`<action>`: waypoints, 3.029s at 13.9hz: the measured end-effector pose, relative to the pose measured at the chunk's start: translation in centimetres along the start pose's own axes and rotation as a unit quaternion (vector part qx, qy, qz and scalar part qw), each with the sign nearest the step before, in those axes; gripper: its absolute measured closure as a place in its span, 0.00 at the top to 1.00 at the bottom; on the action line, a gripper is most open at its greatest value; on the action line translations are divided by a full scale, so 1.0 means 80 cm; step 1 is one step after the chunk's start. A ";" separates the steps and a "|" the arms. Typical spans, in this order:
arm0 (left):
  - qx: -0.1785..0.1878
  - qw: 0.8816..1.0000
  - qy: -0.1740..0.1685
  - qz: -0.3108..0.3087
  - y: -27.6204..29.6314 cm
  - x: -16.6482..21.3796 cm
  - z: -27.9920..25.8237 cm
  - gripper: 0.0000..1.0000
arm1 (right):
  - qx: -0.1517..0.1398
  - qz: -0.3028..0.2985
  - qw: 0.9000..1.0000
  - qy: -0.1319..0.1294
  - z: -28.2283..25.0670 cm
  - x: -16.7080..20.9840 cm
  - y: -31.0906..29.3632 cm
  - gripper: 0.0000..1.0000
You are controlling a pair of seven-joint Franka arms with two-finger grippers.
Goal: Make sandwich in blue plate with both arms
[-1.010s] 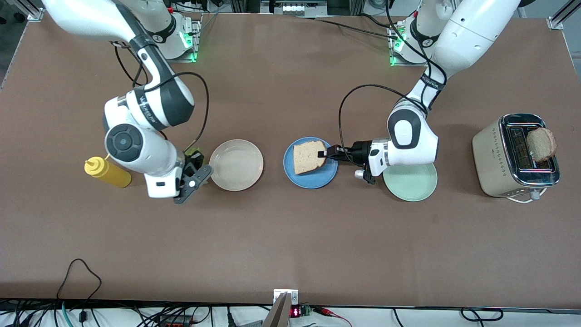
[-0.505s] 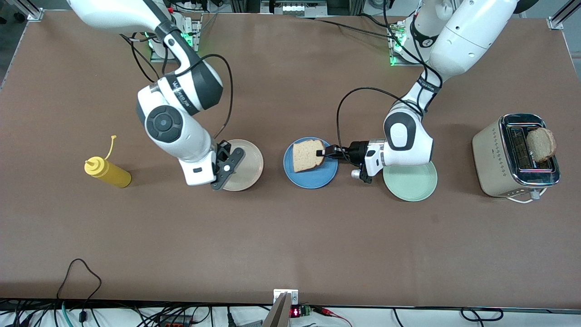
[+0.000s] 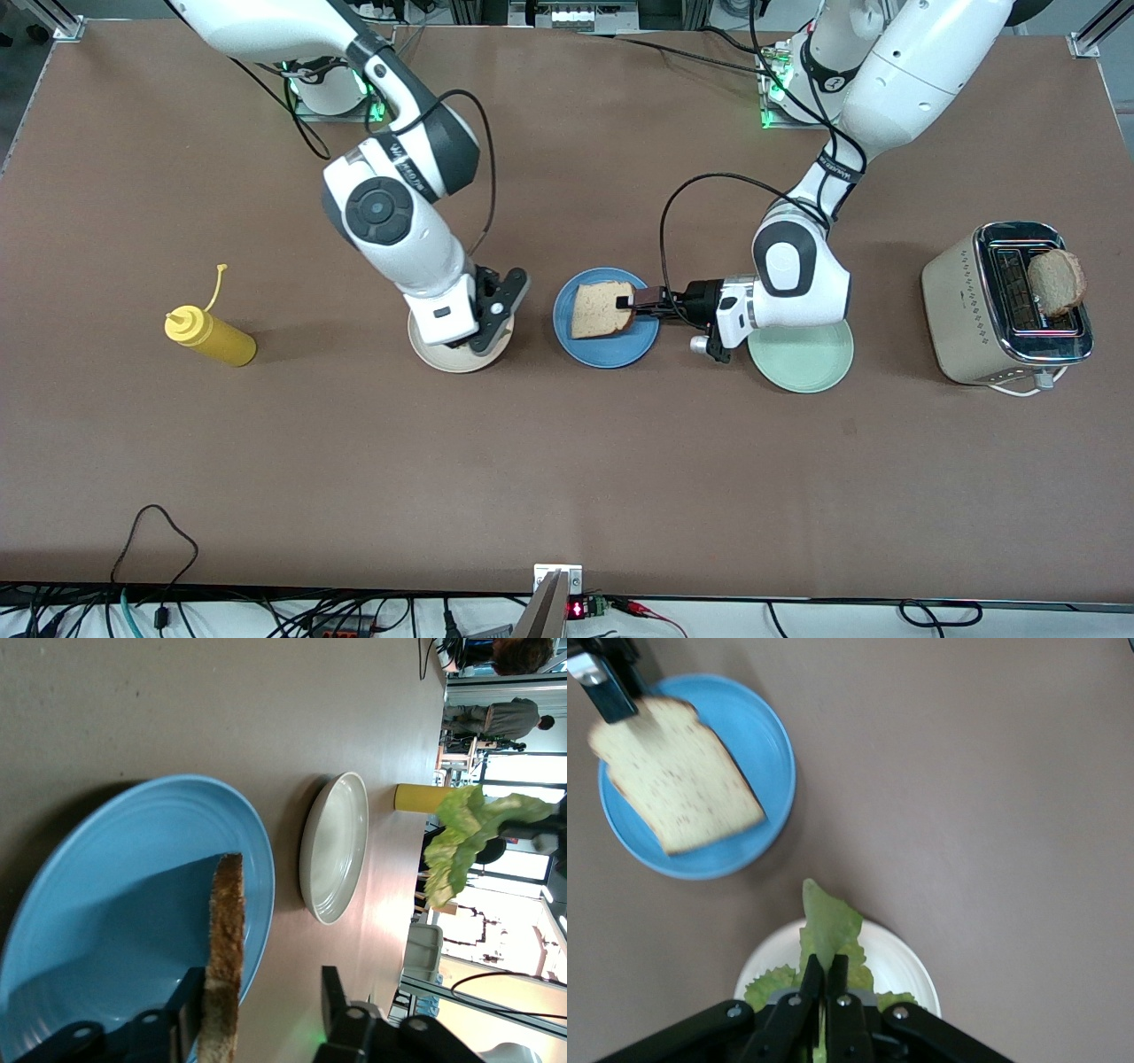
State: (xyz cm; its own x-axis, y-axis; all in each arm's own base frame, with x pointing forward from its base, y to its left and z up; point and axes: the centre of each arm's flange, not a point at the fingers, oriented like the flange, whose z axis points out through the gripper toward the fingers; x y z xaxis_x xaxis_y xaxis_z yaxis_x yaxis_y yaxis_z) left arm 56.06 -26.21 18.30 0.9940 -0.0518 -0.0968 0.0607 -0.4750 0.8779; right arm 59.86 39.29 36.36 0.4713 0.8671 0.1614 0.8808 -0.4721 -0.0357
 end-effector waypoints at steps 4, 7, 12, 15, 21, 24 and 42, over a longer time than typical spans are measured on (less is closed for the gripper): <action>0.051 0.997 -0.005 0.056 0.022 0.014 -0.048 1.00 | 0.000 0.013 0.999 0.050 0.025 0.037 -0.043 0.04; 0.107 0.990 -0.034 0.083 0.041 0.020 -0.098 1.00 | 0.002 0.023 0.996 0.084 0.053 0.061 -0.080 0.04; 0.208 0.971 -0.076 0.087 0.077 0.020 -0.167 1.00 | 0.015 0.051 0.990 0.134 0.111 0.091 -0.145 0.04; 0.300 0.943 -0.113 0.089 0.088 0.028 -0.206 1.00 | 0.015 0.053 0.989 0.137 0.124 0.094 -0.157 0.11; 0.476 0.861 -0.163 0.075 0.140 0.038 -0.287 1.00 | 0.007 0.053 0.995 0.080 0.114 0.082 -0.136 0.71; 0.526 0.832 -0.165 0.059 0.154 0.039 -0.313 1.00 | -0.017 0.075 0.994 0.074 0.049 0.069 -0.084 1.00; 0.539 0.839 -0.072 0.026 0.238 0.053 -0.466 1.00 | 0.076 0.080 0.984 0.139 -0.196 -0.290 0.266 1.00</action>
State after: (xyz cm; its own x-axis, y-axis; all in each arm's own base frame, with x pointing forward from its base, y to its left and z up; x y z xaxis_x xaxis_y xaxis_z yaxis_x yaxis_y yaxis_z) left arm 64.87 -2.73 52.12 0.9665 -0.1658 -0.1958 -0.1773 -0.9832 -0.0429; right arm 66.92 6.62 47.29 0.5933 0.6965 0.4037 0.8023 -0.5526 -0.2257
